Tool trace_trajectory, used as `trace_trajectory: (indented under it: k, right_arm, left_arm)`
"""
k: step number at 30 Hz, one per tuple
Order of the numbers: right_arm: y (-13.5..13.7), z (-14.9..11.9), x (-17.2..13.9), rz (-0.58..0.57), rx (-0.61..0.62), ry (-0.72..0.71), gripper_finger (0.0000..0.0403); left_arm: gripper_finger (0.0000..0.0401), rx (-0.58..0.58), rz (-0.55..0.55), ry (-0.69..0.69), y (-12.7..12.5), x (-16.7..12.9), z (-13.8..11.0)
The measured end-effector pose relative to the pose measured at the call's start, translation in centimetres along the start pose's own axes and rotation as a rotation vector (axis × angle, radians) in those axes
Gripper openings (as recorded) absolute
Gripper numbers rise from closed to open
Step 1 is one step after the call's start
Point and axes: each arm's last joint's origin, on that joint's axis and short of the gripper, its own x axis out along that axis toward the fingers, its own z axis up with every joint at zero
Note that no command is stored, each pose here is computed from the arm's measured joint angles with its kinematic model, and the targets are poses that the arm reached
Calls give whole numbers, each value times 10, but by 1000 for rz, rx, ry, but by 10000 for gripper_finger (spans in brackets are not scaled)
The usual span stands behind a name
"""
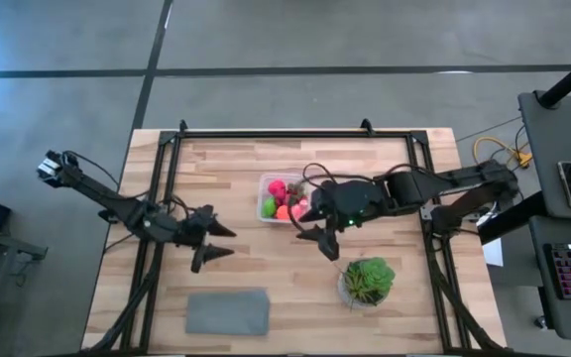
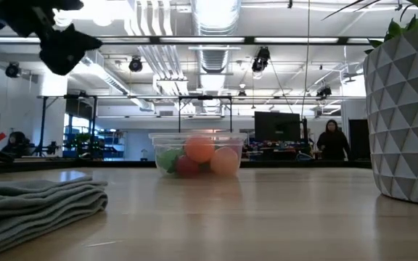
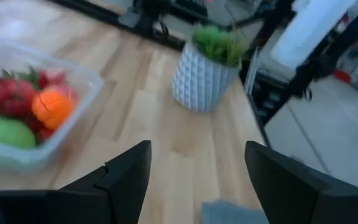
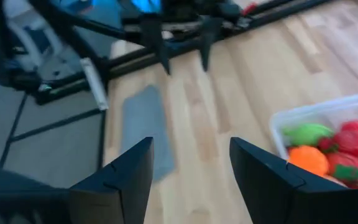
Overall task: Pick and placing Produce into tupperware
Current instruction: Return to Home Position
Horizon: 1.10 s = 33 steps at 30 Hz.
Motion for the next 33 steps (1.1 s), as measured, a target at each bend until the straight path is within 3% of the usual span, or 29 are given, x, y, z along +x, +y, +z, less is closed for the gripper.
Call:
trace_trajectory:
  k: [8, 16, 25, 33]
  right_arm:
    - [-26, -63, -8, 78, 84, -118, 203]
    - [-57, -114, -61, 173, 124, -330, 203]
    - [-82, -151, -103, 172, 51, -508, 203]
    - [-99, -184, -104, 215, -23, -665, 203]
  left_arm:
    - [245, -29, -5, -48, 19, -7, -9]
    - [245, -71, -64, -190, 36, -24, -19]
    - [245, -42, -99, -353, 49, -45, -24]
    - [245, -37, -151, -480, 57, -57, -31]
